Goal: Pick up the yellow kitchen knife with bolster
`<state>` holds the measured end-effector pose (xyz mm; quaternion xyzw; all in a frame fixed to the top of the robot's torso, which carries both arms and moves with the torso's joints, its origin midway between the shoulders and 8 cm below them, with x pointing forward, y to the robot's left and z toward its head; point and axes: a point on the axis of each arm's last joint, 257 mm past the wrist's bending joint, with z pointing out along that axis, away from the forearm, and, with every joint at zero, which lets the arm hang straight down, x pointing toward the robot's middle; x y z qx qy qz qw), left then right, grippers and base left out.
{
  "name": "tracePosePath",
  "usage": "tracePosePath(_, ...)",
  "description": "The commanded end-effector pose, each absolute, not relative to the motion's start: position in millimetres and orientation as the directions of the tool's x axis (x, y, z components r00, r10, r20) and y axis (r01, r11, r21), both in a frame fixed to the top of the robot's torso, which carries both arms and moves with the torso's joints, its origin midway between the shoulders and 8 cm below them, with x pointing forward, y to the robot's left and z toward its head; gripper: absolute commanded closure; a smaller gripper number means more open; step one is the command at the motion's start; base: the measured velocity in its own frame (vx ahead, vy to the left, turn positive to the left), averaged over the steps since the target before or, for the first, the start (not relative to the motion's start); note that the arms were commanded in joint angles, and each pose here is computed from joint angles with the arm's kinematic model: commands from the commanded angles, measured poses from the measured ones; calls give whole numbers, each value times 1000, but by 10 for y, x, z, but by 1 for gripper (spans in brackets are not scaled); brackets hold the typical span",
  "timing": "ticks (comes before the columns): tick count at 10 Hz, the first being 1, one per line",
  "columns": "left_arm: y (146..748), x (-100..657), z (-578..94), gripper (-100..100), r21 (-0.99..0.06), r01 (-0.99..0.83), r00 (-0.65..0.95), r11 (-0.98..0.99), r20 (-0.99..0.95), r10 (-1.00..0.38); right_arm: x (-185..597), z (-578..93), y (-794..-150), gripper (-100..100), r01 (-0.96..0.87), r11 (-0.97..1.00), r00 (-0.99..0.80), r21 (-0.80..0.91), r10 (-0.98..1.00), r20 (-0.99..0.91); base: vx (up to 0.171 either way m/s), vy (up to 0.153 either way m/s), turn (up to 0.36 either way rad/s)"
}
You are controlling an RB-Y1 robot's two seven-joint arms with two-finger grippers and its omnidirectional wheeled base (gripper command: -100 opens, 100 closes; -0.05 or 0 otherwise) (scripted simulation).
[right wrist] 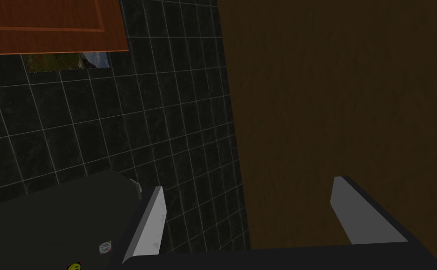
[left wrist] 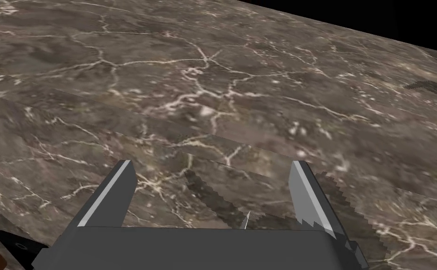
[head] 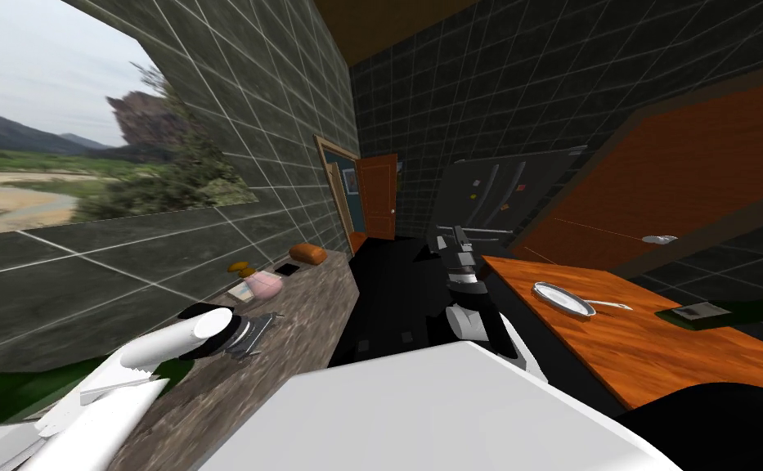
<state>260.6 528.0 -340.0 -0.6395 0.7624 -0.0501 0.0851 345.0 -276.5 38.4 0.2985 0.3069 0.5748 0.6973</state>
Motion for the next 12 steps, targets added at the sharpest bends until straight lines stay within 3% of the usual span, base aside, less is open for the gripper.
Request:
tracePosePath(1,5315,2531,-3363,-100,-152,-971,-183,187,-38,-982,3450,384,-2765,0,-618,161,151,769,985,-85,-2,54,-113)
tracePosePath(6,5362,2294,-3296,-100,-67,-975,-216,213,41,-975,3450,384,-2765,0,-618,161,151,769,985,-85,-7,99,-107)
tracePosePath(12,5505,2002,-3221,-100,17,-969,-242,245,116,-963,3450,384,-2766,0,-618,161,151,769,985,-85,20,221,-140)
